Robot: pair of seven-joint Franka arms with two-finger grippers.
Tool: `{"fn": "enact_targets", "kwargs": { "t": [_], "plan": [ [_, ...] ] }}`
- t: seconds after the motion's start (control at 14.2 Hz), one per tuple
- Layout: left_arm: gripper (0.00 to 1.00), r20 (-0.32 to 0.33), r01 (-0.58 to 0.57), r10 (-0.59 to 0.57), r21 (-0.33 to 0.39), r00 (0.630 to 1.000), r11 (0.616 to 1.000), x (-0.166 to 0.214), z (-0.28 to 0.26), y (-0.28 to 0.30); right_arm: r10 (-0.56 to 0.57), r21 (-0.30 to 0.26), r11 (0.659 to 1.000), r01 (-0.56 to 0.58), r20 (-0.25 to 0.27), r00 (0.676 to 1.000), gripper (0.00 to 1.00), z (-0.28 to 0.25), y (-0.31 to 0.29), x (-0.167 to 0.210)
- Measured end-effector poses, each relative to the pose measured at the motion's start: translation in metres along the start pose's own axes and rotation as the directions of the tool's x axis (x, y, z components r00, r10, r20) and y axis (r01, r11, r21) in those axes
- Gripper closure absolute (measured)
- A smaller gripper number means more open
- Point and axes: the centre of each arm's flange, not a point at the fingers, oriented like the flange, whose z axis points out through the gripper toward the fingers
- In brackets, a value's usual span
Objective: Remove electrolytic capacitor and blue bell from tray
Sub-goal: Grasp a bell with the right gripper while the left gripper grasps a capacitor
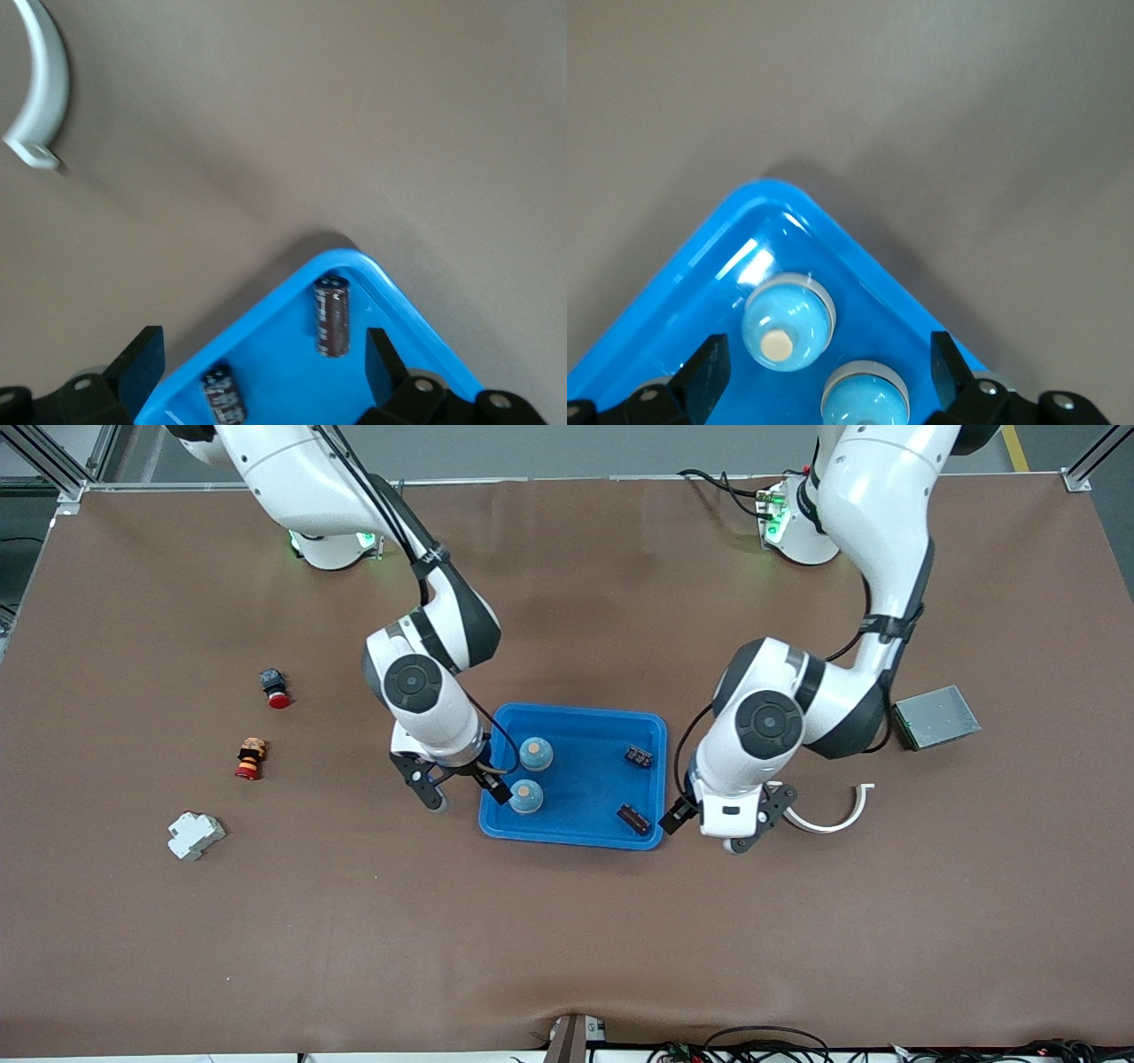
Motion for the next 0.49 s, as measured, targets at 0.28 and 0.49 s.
{"fn": "enact_targets", "kwargs": {
  "t": [0.28, 0.49],
  "plan": [
    [0.00, -0.007, 0.032, -0.032, -0.034, 0.999, 0.999, -0.013, 0.021, 0.010, 0.000, -0.023, 1.000, 0.000, 0.003, 1.000, 0.00, 0.030, 0.001, -0.041],
    [0.00, -0.013, 0.097, -0.099, -0.087, 0.995, 0.991, -0.015, 0.031, 0.016, -0.001, -0.033, 0.999, 0.001, 0.004, 1.000, 0.00, 0.037, 0.001, -0.071]
  ]
}}
